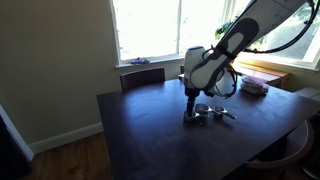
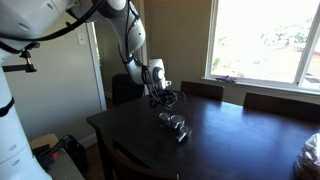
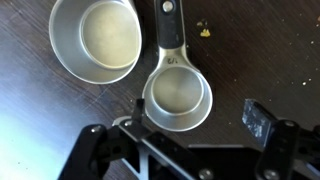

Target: Unstack the silver pots.

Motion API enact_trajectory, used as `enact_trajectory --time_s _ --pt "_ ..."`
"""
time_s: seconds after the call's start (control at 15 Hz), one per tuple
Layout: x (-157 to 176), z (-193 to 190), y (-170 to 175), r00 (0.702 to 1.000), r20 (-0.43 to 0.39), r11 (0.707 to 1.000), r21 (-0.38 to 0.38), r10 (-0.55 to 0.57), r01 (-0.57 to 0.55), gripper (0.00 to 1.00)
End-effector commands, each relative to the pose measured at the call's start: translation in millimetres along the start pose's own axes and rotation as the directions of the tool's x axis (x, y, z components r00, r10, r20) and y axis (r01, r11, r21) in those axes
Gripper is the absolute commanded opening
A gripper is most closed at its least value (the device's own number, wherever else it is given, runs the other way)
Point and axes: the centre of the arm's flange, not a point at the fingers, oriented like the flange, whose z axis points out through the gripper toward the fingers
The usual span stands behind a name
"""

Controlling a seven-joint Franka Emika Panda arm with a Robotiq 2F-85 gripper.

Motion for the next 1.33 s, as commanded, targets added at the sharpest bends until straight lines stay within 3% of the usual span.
enact_trajectory --time_s 0.0,0.4,0.87,1.27 --pt "-25.9 -28.7 0.4 0.998 0.028 0.998 -0.006 0.055 -0.055 1.00" --pt "-51.8 -32.8 32.8 0.983 0.075 0.985 -0.014 0.170 -0.170 1.00" --pt "-107.9 -21.6 56.4 0.931 0.178 0.944 0.027 0.318 -0.328 1.00" --pt "-157.7 -16.2 56.6 0.891 0.165 0.900 0.042 0.423 -0.435 1.00"
